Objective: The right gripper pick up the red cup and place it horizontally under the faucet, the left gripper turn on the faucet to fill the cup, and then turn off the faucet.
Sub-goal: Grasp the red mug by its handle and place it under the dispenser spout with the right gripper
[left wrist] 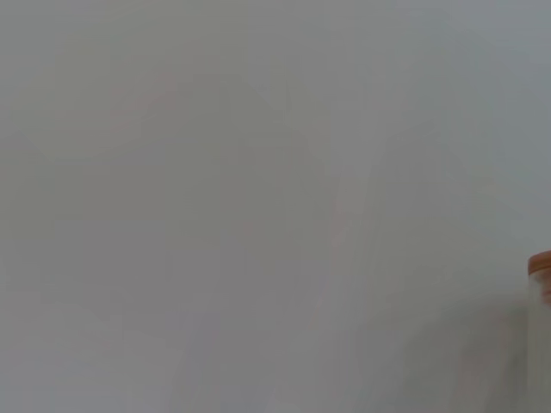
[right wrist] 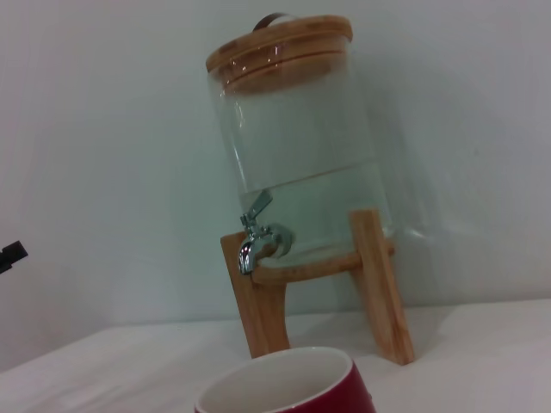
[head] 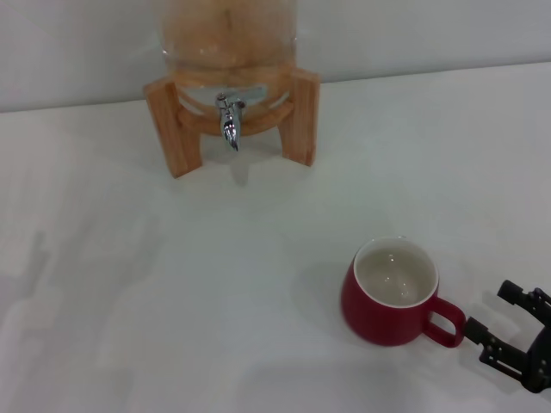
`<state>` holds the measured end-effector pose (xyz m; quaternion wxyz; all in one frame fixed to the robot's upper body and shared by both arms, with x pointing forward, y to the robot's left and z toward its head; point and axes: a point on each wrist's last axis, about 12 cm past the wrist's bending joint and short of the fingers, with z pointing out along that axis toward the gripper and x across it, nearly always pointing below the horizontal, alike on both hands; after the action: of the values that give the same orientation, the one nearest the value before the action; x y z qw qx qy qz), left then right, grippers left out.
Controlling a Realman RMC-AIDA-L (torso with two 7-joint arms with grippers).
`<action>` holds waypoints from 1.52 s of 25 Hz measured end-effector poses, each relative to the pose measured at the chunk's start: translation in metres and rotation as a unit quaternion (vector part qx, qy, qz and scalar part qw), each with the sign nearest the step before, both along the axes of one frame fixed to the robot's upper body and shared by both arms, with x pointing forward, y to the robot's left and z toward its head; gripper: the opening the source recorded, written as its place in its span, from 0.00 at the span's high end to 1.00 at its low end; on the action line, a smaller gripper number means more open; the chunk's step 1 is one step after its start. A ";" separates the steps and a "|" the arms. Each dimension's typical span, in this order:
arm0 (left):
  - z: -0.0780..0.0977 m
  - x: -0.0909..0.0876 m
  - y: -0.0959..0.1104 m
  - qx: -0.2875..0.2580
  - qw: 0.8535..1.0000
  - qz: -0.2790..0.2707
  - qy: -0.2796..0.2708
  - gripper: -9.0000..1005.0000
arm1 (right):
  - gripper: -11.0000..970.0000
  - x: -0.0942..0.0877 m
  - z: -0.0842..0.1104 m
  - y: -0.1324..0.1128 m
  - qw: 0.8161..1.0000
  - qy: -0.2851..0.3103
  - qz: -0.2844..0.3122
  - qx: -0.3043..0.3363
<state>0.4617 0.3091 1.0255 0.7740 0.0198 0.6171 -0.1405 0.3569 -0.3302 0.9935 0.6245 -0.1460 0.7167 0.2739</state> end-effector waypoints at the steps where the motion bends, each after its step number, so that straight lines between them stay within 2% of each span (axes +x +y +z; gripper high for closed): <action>1: 0.000 0.000 0.000 0.000 1.000 0.000 0.000 0.14 | 0.13 0.001 0.000 0.000 1.000 0.000 0.000 -0.001; 8: 0.001 0.001 0.000 0.000 1.000 -0.001 -0.002 0.14 | 0.13 0.006 -0.002 0.002 1.000 0.004 0.000 -0.006; 23: 0.001 0.002 -0.001 0.000 1.000 -0.002 -0.002 0.14 | 0.13 0.002 -0.003 0.007 1.000 0.012 0.021 -0.001; 38: -0.001 -0.001 -0.001 0.001 1.000 -0.003 0.002 0.14 | 0.13 0.018 -0.007 0.010 0.999 0.015 0.016 -0.023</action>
<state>0.4607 0.3079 1.0247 0.7725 0.0217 0.6185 -0.1425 0.3752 -0.3204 0.9860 0.6059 -0.1679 0.7295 0.2695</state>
